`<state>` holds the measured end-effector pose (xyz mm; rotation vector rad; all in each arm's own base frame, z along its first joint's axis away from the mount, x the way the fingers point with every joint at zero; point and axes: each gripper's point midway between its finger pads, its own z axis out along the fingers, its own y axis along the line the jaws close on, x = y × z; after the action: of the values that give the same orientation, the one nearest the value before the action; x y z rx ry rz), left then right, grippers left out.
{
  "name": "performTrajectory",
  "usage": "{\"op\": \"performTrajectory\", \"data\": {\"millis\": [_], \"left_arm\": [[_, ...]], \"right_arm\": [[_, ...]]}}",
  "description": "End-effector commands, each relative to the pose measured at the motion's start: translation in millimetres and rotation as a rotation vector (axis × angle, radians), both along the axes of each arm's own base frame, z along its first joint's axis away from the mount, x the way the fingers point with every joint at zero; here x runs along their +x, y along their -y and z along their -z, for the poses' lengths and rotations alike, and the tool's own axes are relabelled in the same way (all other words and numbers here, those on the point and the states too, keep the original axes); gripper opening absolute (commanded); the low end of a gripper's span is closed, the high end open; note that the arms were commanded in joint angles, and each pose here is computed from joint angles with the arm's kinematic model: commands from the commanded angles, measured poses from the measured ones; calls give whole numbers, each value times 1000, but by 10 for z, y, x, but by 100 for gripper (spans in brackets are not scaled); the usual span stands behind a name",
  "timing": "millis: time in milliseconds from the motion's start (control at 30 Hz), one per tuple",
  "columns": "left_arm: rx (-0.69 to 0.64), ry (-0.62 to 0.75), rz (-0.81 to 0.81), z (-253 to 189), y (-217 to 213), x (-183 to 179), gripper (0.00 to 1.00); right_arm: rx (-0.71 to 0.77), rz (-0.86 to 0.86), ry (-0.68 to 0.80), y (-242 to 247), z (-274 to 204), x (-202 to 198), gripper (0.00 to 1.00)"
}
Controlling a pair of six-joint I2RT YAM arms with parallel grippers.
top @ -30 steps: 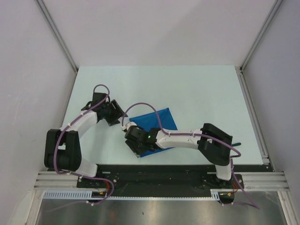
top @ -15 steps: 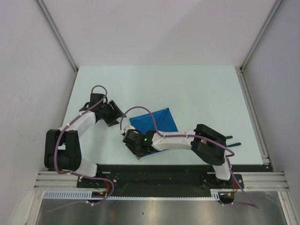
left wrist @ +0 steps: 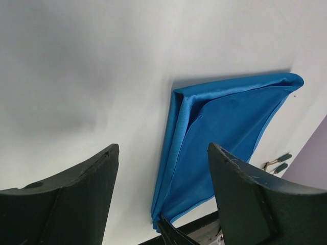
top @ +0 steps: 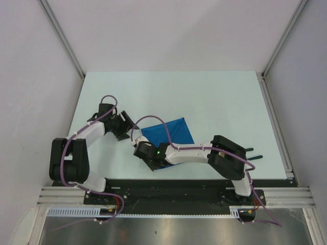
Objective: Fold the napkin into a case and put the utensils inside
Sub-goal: Pick up the upper triangle-folded napkin from the center of the board.
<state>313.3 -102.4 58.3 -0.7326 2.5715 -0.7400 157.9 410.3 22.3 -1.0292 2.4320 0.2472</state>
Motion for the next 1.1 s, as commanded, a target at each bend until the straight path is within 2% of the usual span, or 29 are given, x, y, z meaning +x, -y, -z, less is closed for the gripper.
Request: {"op": "performTrajectory", "data": {"millis": [0,133,300,600,767,1067], "left_arm": [[-60,15,55,0,143,21,76],[-97,6,78,0,273,17,76],[-100,-29,91,69,364,16,76],[-66,-40,86,77,423,100,77],[-42,-92,112,217,555,81,77],[28,-136,62,360,478,147,72]], "right_arm": [[119,16,-4,-70,-200,108,0],[284,31,-73,-102,-536,148,0],[372,22,-150,-55,-646,161,0],[439,25,-183,-44,-739,160,0],[463,34,-176,-30,-810,180,0],[493,50,-171,42,-877,244,0]]}}
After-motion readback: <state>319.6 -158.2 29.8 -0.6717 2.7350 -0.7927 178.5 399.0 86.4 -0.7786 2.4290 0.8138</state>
